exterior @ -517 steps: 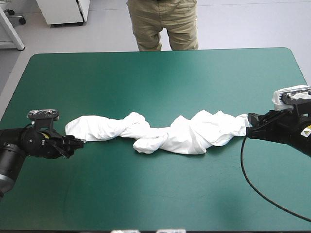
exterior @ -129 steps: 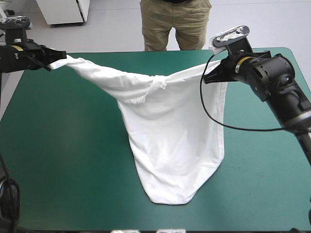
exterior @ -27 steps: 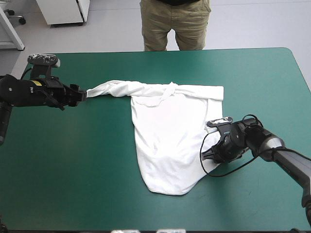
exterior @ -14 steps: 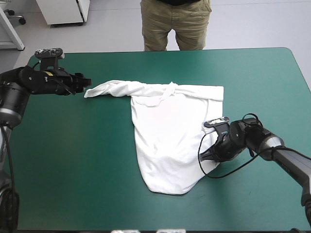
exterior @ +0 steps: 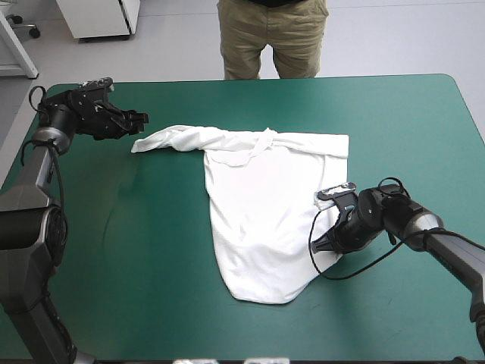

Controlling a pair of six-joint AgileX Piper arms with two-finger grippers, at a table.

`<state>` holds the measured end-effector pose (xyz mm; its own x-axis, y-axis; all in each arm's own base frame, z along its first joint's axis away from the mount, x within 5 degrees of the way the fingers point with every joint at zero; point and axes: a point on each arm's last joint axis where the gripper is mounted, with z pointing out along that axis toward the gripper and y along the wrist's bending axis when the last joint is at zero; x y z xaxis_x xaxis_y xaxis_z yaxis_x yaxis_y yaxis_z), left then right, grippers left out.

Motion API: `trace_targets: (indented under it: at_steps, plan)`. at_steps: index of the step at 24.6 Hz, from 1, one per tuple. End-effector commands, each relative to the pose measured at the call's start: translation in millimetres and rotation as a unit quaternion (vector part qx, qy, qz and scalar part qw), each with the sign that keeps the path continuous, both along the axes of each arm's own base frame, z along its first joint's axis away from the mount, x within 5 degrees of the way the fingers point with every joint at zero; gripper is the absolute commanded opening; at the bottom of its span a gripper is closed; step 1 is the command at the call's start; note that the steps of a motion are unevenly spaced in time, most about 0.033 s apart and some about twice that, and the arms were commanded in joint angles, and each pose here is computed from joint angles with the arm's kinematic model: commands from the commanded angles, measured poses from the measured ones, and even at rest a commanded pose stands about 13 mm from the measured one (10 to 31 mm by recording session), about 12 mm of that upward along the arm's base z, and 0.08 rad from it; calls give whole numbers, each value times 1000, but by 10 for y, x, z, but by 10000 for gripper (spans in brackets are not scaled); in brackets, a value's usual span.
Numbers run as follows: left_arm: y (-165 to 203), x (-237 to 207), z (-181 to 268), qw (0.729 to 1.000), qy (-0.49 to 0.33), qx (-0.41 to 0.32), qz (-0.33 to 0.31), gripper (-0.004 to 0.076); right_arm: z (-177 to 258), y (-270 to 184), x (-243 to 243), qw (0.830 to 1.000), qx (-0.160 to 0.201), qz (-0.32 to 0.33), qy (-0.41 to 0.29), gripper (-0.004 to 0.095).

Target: Fold the cloth

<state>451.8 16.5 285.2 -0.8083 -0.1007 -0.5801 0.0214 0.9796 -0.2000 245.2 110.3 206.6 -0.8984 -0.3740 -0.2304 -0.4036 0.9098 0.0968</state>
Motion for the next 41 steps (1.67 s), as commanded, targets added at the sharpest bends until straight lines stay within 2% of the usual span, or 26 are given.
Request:
trace_targets:
  at_steps: [1, 6, 13, 17, 24, 26, 30, 36, 37, 41]
  plan:
    - [-16, 50, 212, 999, -34, 0, -11, 475, -34, 42, -29, 1000, 14, -3, 14, -17]
    - [18, 109, 25, 997, -9, 50, -55, 475, -32, 44, -19, 1000, 16, -4, 9, -17]
    - [48, 149, -19, 994, -19, 79, -67, 468, -37, 47, -16, 1000, 17, -5, 9, -17]
    - [-10, 238, -241, 996, -4, 59, -73, 328, -36, 49, -17, 1000, 19, -6, 10, -17]
    - [-208, 311, -450, 993, 10, 57, -101, 21, -35, 53, -18, 1000, 21, -8, 11, -17]
    - [-207, 316, -459, 994, 11, 54, -96, -9, -33, 57, -6, 1000, 23, -9, 4, -17]
    - [-174, 184, -153, 991, 2, 86, -103, -9, 116, 73, 36, 999, 33, 0, -26, -17]
    - [-121, -150, 605, 983, -67, 136, -99, -9, 813, 63, -151, 996, 66, 44, -45, -17]
    - [-122, -241, 780, 982, -87, 139, -94, -9, 1062, 49, -233, 992, 86, 50, -72, -17]
    - [-133, -544, 1270, 977, -138, 141, -83, -9, 1781, -65, -525, 974, 127, 58, -176, -17]
